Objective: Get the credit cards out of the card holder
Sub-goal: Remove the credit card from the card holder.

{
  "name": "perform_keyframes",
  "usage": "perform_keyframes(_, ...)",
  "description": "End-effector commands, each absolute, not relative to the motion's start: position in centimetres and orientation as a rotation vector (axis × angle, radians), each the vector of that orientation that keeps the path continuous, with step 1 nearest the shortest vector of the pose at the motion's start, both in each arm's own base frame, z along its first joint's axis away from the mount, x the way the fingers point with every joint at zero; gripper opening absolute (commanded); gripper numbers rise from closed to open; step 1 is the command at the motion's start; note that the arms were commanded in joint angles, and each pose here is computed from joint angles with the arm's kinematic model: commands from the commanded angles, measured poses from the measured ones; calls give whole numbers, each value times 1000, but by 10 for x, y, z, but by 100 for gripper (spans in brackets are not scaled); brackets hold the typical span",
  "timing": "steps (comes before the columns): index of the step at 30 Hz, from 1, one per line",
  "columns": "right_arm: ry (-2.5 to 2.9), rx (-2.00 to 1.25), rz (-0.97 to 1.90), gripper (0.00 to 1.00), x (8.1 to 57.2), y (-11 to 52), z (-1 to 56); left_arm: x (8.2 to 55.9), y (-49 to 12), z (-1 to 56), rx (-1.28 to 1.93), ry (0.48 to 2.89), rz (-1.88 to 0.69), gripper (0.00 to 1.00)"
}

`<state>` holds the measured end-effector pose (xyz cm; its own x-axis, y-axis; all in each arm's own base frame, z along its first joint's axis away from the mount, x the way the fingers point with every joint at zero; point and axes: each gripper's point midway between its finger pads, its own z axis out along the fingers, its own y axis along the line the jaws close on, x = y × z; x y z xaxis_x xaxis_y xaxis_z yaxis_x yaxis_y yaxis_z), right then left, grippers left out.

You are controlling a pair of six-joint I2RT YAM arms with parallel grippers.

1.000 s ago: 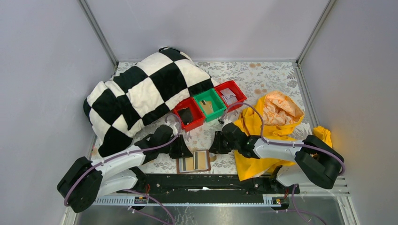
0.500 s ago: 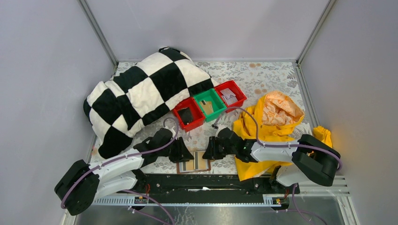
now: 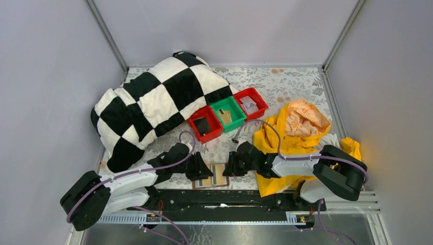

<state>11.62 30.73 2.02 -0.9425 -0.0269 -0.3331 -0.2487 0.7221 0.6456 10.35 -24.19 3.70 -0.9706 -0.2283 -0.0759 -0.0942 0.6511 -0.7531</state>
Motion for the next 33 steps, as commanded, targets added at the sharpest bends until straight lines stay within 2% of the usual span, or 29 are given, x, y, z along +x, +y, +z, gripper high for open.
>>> perform_keyframes(1,2613,-227,1071,26,117,316,21,107,-243,33,-263,2689,-1209,43)
perform_keyframes(12,2632,-237,1079,25,118,322,14,104,-239,23,-269,2706,-1180,37)
perform_keyframes(28,2650,-227,1061,25,118,322,11,107,-241,30,-271,2643,-1239,1)
perform_keyframes(33,2655,-222,1054,25,118,320,10,106,-239,28,-273,2652,-1226,0)
